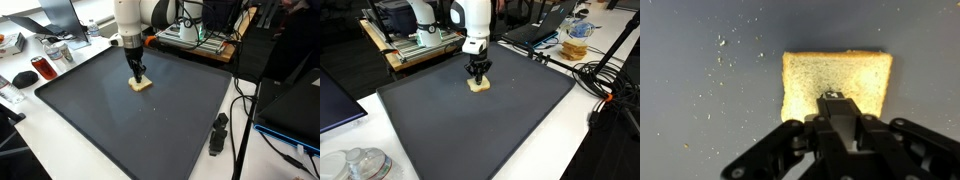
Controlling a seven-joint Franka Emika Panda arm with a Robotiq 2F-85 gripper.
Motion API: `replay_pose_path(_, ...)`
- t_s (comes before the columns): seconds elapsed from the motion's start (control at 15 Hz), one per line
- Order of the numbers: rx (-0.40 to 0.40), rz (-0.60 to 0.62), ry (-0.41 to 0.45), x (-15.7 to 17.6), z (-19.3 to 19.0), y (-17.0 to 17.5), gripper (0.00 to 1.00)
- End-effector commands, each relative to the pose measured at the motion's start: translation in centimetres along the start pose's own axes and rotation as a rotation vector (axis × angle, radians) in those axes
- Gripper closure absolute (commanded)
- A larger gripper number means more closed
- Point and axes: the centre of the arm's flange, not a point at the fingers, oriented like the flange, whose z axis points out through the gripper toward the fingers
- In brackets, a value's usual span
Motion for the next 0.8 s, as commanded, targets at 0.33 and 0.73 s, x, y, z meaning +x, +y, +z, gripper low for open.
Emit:
replay_pose_path(0.33,-0.039,-0.186,-0.036,-0.8,5.5,0.2,0.95)
replay_pose_path(0.73,-0.028,-0.096,-0.078,-0.5,4.5,0.1,0.95)
